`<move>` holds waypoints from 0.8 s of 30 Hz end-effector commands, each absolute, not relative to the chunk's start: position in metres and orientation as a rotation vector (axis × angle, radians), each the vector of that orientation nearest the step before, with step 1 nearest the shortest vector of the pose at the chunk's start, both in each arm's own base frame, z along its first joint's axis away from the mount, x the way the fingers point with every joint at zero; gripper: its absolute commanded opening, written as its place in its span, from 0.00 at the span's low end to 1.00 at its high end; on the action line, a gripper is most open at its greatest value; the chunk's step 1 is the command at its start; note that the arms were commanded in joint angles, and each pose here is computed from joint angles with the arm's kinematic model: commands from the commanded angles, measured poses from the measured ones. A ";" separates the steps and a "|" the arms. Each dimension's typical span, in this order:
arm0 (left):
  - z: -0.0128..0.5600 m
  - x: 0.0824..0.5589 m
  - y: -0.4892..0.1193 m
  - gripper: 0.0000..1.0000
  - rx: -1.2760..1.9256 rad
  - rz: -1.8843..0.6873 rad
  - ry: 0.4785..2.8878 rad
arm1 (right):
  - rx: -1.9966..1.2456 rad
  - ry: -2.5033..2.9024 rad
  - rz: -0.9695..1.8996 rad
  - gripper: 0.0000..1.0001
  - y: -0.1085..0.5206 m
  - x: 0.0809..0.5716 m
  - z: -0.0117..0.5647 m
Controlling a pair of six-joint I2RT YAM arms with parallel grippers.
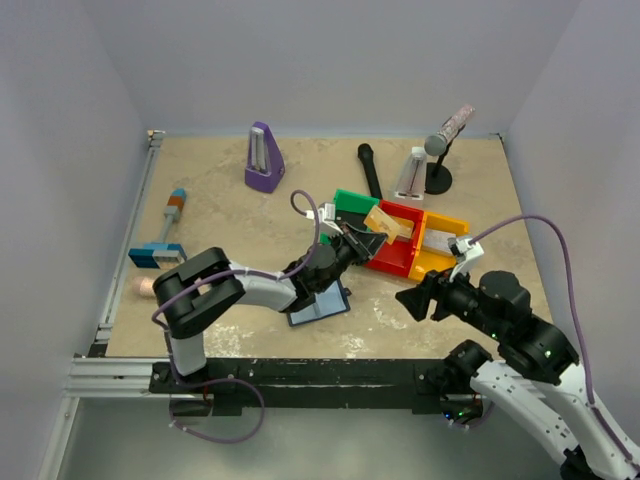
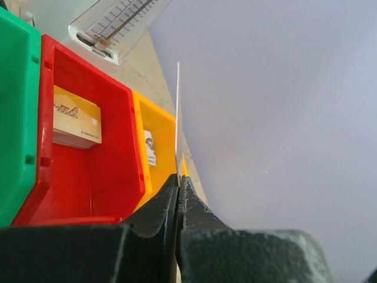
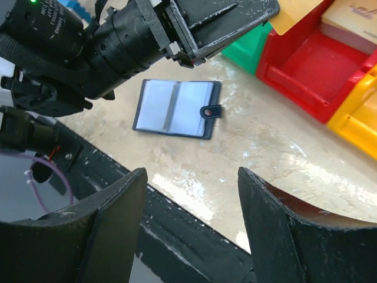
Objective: Take the credit cards out of the card holder
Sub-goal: Place the credit card in the storage box.
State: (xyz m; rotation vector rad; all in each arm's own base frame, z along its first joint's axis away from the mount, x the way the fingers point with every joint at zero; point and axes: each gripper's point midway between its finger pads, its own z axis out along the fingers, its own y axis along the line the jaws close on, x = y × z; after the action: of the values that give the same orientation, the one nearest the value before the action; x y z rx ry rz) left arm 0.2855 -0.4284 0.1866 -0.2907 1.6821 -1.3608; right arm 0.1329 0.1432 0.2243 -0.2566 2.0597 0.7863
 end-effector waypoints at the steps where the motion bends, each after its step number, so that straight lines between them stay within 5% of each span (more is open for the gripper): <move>1: 0.208 0.303 -0.449 0.00 -0.391 -1.423 1.605 | -0.146 2.037 0.672 0.68 0.119 0.140 0.230; 24: 0.144 0.341 -0.489 0.00 -0.682 -1.257 1.751 | 0.013 1.956 0.648 0.69 0.095 0.137 0.248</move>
State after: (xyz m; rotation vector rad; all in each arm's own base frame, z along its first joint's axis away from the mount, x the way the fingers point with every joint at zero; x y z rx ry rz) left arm 0.3309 -0.4888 0.1395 -0.5655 1.7735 -1.2822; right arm 0.1378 0.1001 0.2316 -0.0244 2.0034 0.6361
